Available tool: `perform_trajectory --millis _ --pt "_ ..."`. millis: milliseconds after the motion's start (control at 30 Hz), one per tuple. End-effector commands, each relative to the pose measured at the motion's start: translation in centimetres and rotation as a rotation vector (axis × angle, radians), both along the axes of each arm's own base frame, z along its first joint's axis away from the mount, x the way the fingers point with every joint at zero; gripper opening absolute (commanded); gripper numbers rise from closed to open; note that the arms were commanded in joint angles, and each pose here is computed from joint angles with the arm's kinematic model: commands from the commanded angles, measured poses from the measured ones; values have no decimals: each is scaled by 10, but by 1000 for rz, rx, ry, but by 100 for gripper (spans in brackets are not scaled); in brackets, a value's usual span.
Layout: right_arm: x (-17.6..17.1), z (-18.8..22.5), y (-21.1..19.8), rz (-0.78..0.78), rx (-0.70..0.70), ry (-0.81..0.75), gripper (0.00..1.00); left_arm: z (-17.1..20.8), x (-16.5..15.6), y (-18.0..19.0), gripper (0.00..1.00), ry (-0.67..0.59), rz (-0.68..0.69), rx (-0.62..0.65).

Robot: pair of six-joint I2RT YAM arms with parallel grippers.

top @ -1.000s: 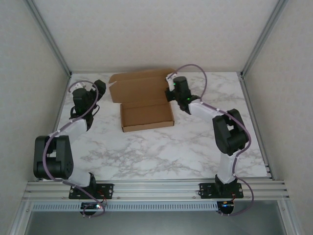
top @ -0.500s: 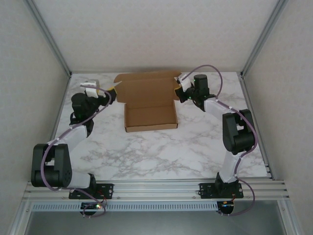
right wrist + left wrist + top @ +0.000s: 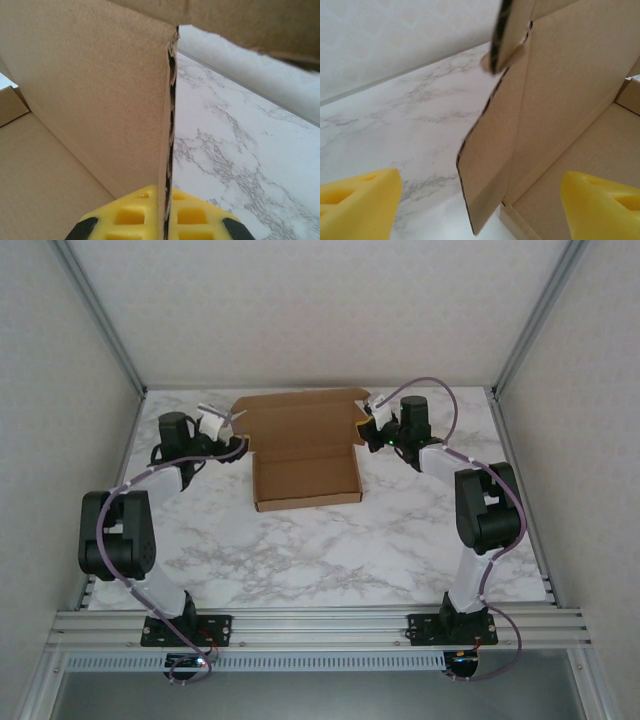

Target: Fold the paper box

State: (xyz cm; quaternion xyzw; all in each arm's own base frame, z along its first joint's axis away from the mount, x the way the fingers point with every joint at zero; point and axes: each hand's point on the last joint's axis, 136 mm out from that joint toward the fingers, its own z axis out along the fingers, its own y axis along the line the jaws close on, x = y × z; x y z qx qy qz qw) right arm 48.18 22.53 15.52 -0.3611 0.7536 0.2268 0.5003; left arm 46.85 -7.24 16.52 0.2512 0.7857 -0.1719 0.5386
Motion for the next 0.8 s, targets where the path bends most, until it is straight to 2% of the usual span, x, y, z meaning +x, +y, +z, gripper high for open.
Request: perform_trajectory --millis 0,33,100,167,267,500,600,767 --pt "-6 -11 2 14 3 58 0 8 9 -7 70 -19 -57 29" --pt "-5 -12 3 12 5 64 0 7 10 -7 62 -21 -54 30" --pt "-3 -14 3 1 -1 69 0 6 11 -6 36 -20 -45 29" --pt "-1 -15 3 -15 -5 65 0 -1 14 -4 18 15 -34 31" --pt "2 -16 6 -41 -4 68 0 -6 10 -13 0 37 -65 34" --pt "7 -17 21 -152 -49 82 0 11 3 -35 0 -37 -33 3" --pt "12 -15 23 -264 -50 126 0 17 6 -35 0 -54 56 -32" --pt "20 -5 10 -551 -15 212 0 31 3 -32 0 -81 219 -119"
